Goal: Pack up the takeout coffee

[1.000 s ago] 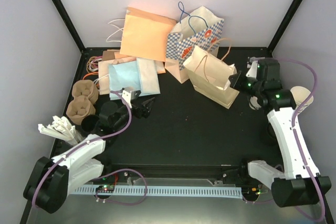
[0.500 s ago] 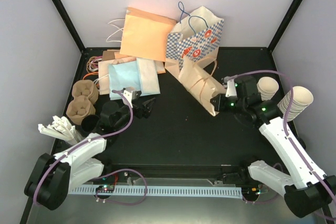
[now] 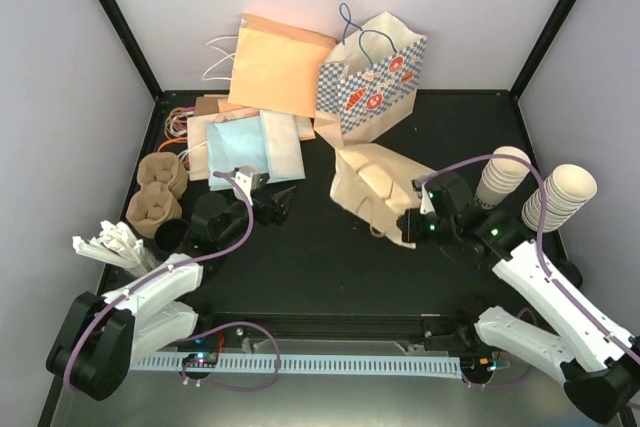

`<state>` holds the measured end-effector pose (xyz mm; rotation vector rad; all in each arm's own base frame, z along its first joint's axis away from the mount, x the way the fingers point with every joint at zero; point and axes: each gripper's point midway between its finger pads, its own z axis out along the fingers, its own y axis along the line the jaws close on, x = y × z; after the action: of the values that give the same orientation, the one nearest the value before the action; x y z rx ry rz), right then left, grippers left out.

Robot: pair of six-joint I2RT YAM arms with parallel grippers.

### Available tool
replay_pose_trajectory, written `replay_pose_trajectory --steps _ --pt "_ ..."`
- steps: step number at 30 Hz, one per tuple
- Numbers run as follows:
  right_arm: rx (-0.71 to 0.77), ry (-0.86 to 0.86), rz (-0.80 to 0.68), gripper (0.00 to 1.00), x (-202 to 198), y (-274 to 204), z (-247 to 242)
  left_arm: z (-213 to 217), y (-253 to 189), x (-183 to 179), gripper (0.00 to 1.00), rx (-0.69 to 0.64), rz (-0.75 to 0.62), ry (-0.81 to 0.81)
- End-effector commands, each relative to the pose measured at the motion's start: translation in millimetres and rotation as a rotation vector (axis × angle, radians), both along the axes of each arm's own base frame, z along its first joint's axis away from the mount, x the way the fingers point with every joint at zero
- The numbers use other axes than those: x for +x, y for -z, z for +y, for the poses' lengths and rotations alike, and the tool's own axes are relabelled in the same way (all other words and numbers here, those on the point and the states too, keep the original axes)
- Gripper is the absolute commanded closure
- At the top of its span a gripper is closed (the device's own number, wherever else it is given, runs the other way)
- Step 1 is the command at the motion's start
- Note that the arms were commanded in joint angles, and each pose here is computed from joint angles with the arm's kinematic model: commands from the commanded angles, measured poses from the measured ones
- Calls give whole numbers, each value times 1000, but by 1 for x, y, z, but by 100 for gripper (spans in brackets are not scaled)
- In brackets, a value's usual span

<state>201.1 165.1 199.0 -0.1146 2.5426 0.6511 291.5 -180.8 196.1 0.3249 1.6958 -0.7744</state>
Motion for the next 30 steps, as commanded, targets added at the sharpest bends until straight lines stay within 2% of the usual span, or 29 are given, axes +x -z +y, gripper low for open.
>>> replay_pose_trajectory --steps 1,11,16,21,30 --pt "-27 65 50 99 -19 20 -14 -1 -12 0 1 -3 -49 -1" --pt "-17 143 -149 98 11 -39 -21 2 -16 -1 1 -3 -53 -18" --pt "-62 279 -213 98 43 -77 -29 18 -23 8 1 17 -13 -126" --pt "-94 411 -216 97 72 -98 -45 40 -25 12 1 43 28 -250" --pt "35 512 -191 91 113 -93 -81 48 -28 9 1 46 33 -287"
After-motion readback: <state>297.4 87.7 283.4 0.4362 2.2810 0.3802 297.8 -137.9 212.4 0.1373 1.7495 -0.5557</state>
